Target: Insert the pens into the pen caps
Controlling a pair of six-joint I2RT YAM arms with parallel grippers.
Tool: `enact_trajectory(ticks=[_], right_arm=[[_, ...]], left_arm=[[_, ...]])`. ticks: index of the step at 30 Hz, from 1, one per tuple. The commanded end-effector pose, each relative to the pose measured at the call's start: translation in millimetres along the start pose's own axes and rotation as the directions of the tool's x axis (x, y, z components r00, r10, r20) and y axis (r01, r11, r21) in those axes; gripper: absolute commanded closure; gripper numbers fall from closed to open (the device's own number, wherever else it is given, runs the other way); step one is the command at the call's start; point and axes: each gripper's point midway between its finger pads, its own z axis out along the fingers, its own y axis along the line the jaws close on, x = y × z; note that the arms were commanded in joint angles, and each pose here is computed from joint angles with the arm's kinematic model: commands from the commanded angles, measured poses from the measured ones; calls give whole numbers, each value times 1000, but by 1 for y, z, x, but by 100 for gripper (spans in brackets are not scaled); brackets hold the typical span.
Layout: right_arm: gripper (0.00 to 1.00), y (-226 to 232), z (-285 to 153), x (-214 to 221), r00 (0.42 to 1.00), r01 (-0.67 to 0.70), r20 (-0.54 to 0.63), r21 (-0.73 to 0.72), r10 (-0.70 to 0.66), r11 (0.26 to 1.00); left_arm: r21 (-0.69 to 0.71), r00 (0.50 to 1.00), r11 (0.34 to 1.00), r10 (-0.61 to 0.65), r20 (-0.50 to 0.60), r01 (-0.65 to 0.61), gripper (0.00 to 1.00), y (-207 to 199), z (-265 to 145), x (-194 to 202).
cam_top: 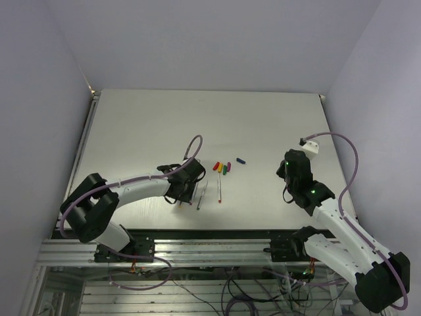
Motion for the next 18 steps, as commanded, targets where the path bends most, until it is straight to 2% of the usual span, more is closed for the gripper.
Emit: enact_trajectory(ticks=[1,12,18], right_arm=[[87,-1,2,5,1000,-6,-9,3,6,1000],[87,-4,0,7,1000,-3,-11,6,4,1000],[87,-7,-2,5,1000,-3,-7,14,3,1000]], left_arm=[[-23,1000,1000,11,-20,-12,47,1,1,2],[-46,996,997,59,-72,-63,46,0,18,6],[-45,987,994,95,-133,-102,50,1,24,12]])
